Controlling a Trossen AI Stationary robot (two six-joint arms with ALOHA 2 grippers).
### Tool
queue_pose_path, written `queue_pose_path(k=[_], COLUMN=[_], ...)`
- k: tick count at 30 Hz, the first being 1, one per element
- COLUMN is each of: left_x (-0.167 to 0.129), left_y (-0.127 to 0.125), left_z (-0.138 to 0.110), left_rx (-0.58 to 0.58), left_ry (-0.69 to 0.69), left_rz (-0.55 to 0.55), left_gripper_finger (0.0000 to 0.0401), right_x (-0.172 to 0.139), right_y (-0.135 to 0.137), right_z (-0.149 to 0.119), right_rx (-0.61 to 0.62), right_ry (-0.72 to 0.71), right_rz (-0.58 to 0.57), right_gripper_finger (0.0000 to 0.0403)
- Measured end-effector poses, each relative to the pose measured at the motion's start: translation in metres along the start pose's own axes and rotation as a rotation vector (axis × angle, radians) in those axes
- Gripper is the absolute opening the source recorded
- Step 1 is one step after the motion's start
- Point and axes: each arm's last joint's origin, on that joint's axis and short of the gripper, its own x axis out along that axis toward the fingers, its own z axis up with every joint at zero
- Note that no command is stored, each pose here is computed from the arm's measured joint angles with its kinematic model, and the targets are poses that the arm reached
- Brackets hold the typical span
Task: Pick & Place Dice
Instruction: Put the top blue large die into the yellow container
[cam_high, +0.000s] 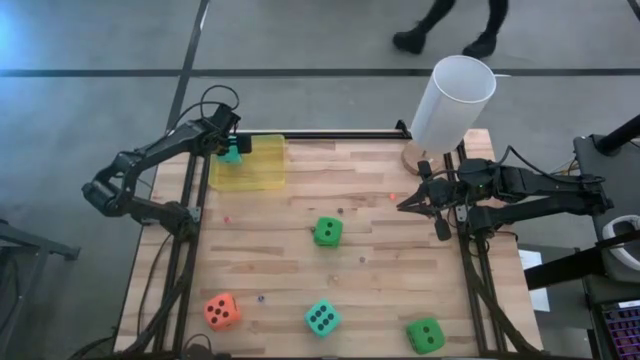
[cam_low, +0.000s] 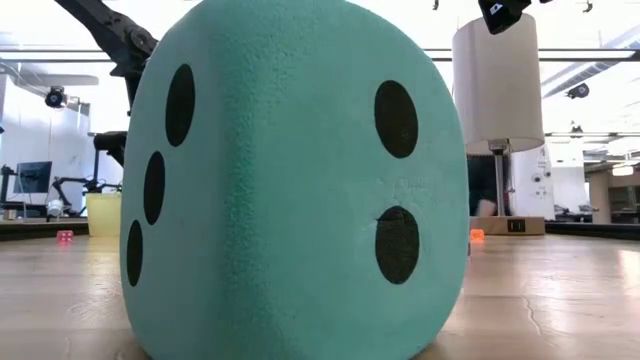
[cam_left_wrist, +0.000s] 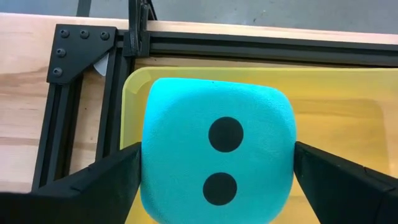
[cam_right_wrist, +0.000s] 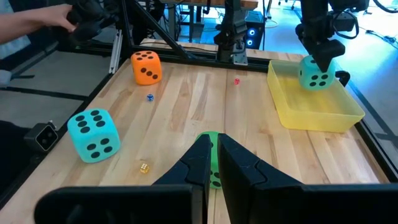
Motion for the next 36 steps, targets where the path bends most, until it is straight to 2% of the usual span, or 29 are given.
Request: queue_pose_path(k=[5, 11, 36], left_x=[-0.0003, -0.0002, -0.0004], left_y=[-0.0009, 0.0, 0.0], left_z=[-0.0032, 0.0003, 0.0001], left_rx=[0.033, -0.034, -0.035], left_ry=[0.064, -0.002, -0.003], left_rz=[-0.057, 0.0, 0.002], left_gripper_finger=[0.0395, 0.0394, 0.0392], right_x=[0.0, 0.0, 0.0], right_y=[0.0, -0.0001, -0.0001], right_z=[0.0, 0.0, 0.0], right_rx=[0.0, 0.0, -0.001], right_ry=[0.0, 0.0, 0.0], right_rz=[0.0, -0.001, -0.001], right_gripper_finger=[0.0028, 0.0028, 0.0028])
